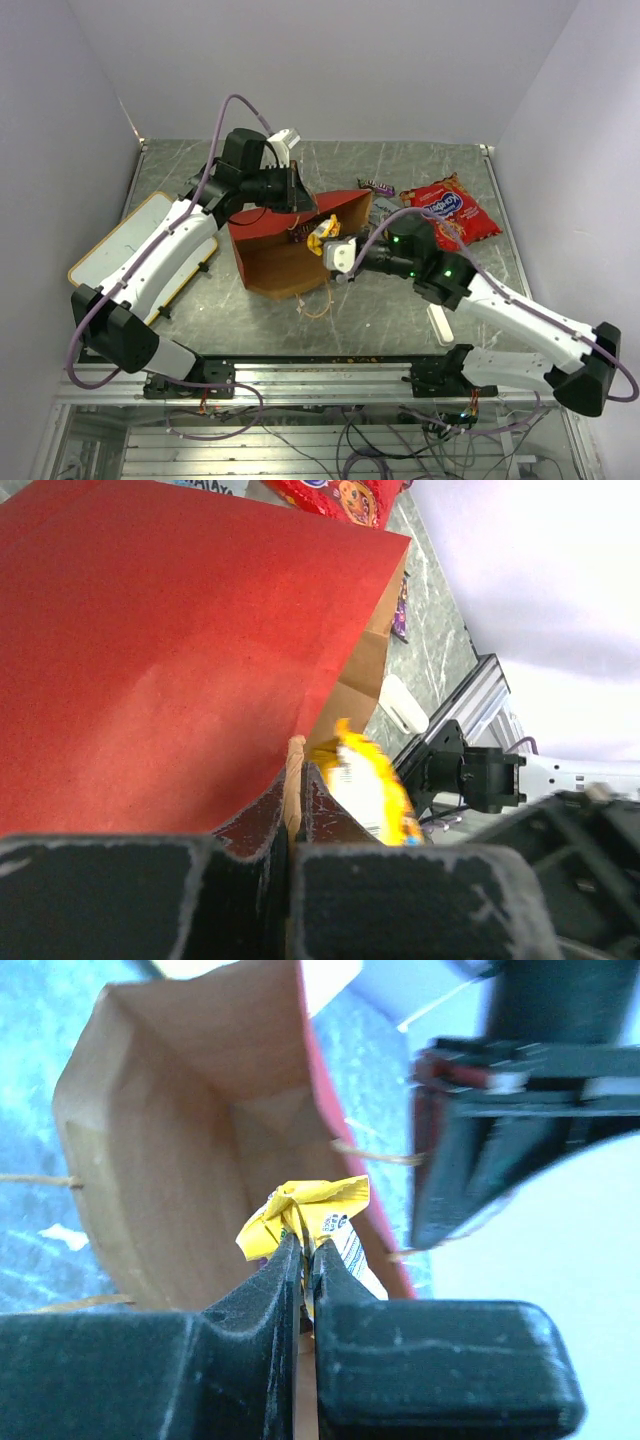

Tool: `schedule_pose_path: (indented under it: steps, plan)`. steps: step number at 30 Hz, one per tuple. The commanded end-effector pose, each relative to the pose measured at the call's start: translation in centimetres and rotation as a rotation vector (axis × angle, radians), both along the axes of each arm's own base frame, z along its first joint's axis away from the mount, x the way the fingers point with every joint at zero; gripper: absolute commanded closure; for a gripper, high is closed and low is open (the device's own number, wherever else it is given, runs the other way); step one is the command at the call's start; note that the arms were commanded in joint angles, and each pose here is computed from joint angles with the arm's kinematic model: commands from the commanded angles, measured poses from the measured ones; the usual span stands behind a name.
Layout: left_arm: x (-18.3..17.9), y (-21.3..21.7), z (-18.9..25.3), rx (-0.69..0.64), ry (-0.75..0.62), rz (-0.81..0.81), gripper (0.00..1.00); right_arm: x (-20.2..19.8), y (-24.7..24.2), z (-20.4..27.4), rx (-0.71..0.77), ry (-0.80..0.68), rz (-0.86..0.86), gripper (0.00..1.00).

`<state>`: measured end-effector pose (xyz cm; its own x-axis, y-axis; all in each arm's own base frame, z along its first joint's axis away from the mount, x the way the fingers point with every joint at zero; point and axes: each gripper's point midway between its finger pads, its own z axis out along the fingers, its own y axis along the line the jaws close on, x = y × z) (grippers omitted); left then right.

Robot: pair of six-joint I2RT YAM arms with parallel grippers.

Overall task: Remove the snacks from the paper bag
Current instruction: Take out the snack from the paper bag, then place the snack at the center of the board.

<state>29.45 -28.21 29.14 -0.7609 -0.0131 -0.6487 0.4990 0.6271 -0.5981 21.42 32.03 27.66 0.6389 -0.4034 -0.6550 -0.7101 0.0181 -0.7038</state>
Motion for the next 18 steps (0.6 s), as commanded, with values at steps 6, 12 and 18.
schedule_pose_path:
  steps: [6, 12, 18]
  plan:
    - [0.9, 0.0, -0.4, -0.04, -0.009, 0.05, 0.93, -0.4, -5.1, 13.6, 0.286, -0.13, -0.176, 1.0]
    - [1.0, 0.3, 0.5, -0.025, -0.021, 0.056, 0.93, 2.9, -9.4, 18.1, 0.446, -0.251, -0.47, 1.0]
    - [0.3, 0.3, 1.6, -0.063, -0.039, 0.043, 0.93, 7.0, -14.6, 18.0, 0.706, -0.149, -0.88, 1.0]
